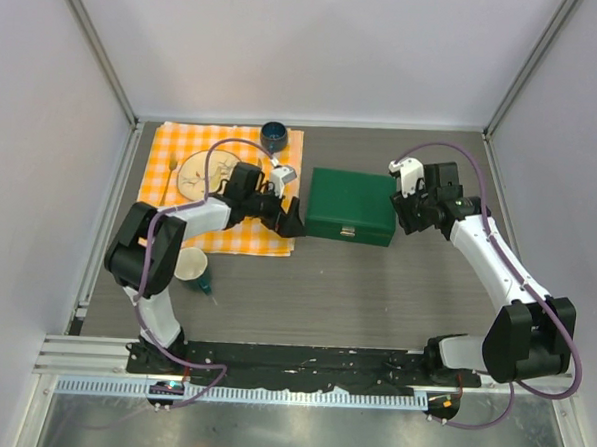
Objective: Organize the mixed jewelry
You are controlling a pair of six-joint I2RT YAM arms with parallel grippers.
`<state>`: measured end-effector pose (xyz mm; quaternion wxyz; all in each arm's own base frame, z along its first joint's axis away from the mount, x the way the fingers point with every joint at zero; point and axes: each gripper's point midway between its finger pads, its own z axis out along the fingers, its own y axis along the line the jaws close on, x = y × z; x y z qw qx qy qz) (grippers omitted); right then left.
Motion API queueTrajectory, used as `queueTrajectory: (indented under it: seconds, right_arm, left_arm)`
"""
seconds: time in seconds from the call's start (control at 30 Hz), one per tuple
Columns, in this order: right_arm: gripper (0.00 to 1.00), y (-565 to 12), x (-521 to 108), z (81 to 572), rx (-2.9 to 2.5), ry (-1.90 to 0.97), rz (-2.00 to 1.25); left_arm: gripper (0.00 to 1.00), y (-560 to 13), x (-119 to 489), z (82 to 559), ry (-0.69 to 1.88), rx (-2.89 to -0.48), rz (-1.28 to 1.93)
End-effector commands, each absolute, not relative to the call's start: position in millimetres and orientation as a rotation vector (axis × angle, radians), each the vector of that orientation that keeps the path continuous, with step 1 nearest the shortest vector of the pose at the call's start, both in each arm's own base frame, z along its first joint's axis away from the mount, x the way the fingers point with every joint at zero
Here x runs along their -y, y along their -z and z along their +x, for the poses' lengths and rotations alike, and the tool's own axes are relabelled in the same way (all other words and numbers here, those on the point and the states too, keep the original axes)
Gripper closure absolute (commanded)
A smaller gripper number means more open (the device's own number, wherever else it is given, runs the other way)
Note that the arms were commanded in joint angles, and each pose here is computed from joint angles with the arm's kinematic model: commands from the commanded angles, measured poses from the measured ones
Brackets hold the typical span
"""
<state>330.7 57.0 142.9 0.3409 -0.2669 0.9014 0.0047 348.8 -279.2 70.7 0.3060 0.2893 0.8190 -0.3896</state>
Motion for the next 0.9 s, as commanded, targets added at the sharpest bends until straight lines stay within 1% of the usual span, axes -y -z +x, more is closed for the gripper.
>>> queueTrajectory:
  seconds: [0.0, 0.1, 0.2, 0.23, 0.33, 0.4, 0.43, 0.5, 0.53, 0.63, 0.87]
  right_arm:
    - [0.53, -152, -62, 338, -2.296, -0.034, -0.672]
    - [0.53, -154, -62, 339, -2.288, -0.039, -0.661]
    - [0.53, -158, -63, 341, -2.273, -0.041, -0.651]
    - [0.53, -159, -64, 343, -2.269, -0.041, -0.648]
    - [0.53, -162, -63, 345, -2.259, -0.035, -0.625]
    - [0.53, -167, -61, 348, -2.249, -0.024, -0.599]
    - [0.53, -168, -61, 349, -2.245, -0.018, -0.592]
    - [0.53, -172, -59, 349, -2.235, -0.004, -0.578]
    - [0.53, -174, -57, 350, -2.228, 0.003, -0.568]
    - [0.53, -179, -57, 350, -2.216, 0.006, -0.559]
    - [0.53, -179, -55, 348, -2.217, 0.017, -0.554]
  left_arm:
    - [0.0, -101, 275, 343, 0.991, -2.072, 0.819]
    - [0.0, -122, 273, 341, 0.97, -2.018, 0.831]
    - [0.0, -139, 274, 349, 0.925, -1.975, 0.827]
    - [0.0, -149, 276, 355, 0.91, -1.958, 0.823]
    - [0.0, -161, 284, 372, 0.86, -1.944, 0.819]
    - [0.0, -158, 289, 383, 0.822, -1.953, 0.812]
    - [0.0, -167, 294, 392, 0.81, -1.925, 0.818]
    - [0.0, -155, 298, 398, 0.779, -1.962, 0.821]
    - [0.0, -163, 303, 405, 0.765, -1.942, 0.828]
    - [0.0, -160, 320, 414, 0.734, -1.932, 0.87]
    - [0.0, -136, 365, 406, 0.668, -1.929, 1.003]
